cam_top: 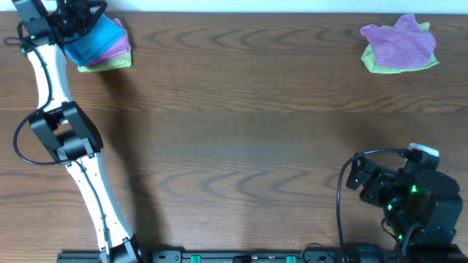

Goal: Fold the cloth
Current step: 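Open the left gripper and pull the left arm back from the stack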

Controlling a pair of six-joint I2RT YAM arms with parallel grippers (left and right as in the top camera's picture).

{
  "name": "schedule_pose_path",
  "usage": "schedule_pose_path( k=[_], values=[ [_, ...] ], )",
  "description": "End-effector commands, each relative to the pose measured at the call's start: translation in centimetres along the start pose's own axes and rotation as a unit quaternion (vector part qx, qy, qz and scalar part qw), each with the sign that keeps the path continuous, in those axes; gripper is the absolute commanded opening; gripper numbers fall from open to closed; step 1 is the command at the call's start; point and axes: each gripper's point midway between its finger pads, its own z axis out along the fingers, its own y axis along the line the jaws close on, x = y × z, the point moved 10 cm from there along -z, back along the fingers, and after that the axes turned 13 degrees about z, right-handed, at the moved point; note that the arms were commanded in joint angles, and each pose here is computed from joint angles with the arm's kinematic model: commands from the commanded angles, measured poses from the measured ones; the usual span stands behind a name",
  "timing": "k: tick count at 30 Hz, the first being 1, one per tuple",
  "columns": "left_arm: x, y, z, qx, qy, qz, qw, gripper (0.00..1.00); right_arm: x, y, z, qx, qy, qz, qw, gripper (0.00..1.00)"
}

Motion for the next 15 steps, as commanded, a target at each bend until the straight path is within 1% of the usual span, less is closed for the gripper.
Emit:
schedule_pose_path(
  k=[1, 3, 4, 6, 8, 10, 13, 15],
  values=[
    [-1.4, -4.4, 0.3, 0.047, 0.01, 0.054, 0.997, 0.06, -0.1, -0.2, 0.2, 0.009, -0.005, -0.015, 1.0, 0.99],
    [-1.6, -5.9, 0.4, 0.025, 0.012, 0.074, 0.997, 0.06, -0.1, -0.2, 0.2, 0.009, -0.005, -0.023, 1.0, 0.99],
    [-1.6, -6.5, 0.3, 0.0, 0.014, 0.081, 0.997, 0.06, -0.1, -0.2, 0.2, 0.011, -0.006, -0.023, 1.0, 0.99],
    [-1.0, -7.8, 0.0, -0.073, 0.03, 0.103, 0.992, 0.06, -0.2, -0.3, 0.1, 0.017, -0.01, -0.023, 1.0, 0.99],
    [-0.3, -9.6, -0.4, -0.14, 0.061, 0.138, 0.979, 0.06, -0.2, -0.4, 0.2, 0.023, -0.013, -0.024, 0.999, 0.99],
    [0.6, -11.7, -0.6, -0.196, 0.095, 0.177, 0.96, 0.06, -0.3, -0.4, 0.1, 0.027, -0.018, -0.029, 0.999, 0.99],
    [2.0, -14.9, -0.8, -0.257, 0.141, 0.222, 0.93, 0.06, -0.5, -0.3, 0.1, 0.024, -0.026, -0.041, 0.999, 0.99],
    [2.9, -16.5, -1.0, -0.277, 0.17, 0.229, 0.917, 0.06, -0.7, -0.4, 0.1, 0.032, -0.033, -0.043, 0.998, 0.99]
  ],
)
